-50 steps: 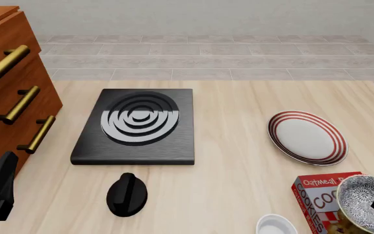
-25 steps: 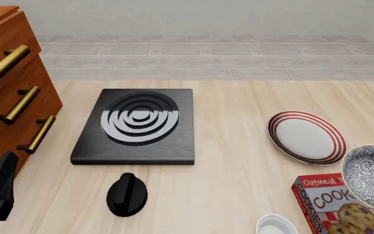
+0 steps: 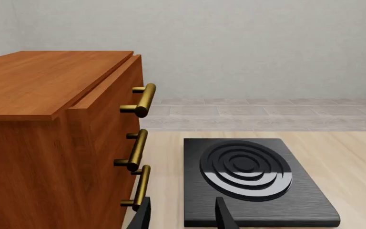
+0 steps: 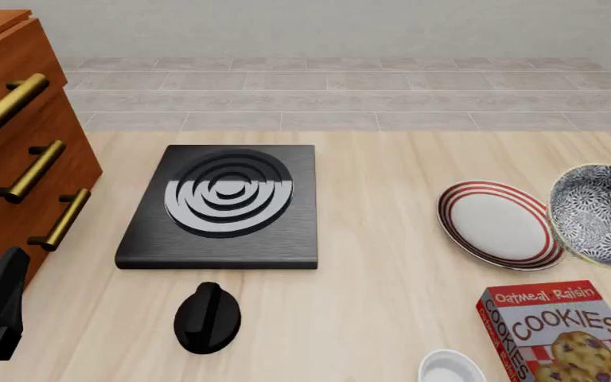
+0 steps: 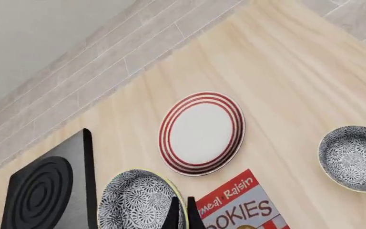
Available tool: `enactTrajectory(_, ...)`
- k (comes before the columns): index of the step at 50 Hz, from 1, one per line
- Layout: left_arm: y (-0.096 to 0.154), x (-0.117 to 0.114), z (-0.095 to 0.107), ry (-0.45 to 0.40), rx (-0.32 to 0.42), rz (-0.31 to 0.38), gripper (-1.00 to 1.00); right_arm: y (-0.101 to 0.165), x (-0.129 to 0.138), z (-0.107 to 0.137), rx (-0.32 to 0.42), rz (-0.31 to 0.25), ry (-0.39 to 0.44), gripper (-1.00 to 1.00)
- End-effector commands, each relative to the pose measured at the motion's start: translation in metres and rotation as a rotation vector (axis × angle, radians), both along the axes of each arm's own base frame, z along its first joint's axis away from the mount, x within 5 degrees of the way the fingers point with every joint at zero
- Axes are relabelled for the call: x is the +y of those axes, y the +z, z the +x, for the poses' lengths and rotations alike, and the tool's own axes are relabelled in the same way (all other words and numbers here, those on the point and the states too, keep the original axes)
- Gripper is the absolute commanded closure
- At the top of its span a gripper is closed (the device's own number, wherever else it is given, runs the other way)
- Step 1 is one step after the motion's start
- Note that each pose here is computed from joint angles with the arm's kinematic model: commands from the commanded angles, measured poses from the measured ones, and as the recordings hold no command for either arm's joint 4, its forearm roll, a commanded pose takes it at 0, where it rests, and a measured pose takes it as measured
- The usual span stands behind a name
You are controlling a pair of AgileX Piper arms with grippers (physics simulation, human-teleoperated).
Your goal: Pick the akita bowl on the cookies box and place it on the plate.
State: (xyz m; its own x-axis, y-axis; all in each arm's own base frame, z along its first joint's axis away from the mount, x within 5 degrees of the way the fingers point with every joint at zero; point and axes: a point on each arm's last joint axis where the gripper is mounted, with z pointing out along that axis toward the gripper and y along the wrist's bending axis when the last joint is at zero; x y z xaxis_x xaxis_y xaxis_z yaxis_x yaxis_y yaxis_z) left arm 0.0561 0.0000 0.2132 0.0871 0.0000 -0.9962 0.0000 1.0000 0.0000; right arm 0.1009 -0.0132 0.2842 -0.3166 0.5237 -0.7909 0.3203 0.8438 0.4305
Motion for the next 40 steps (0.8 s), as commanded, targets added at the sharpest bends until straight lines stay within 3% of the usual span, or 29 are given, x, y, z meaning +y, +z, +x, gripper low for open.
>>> enactTrajectory(1, 0.000, 0.000, 0.000, 0.000, 0.000, 0.000, -1.00, 0.008, 0.003, 0.029, -0.039, 0.030, 0.034, 1.00)
enactTrajectory(20, 0.000, 0.000, 0.000, 0.000, 0.000, 0.000, -1.00, 0.015, -0.003, 0.085, -0.043, 0.015, 0.032, 1.00)
enactTrajectory(40, 0.000, 0.000, 0.000, 0.000, 0.000, 0.000, -1.00, 0.005, -0.029, 0.133, -0.029, 0.005, -0.054, 1.00)
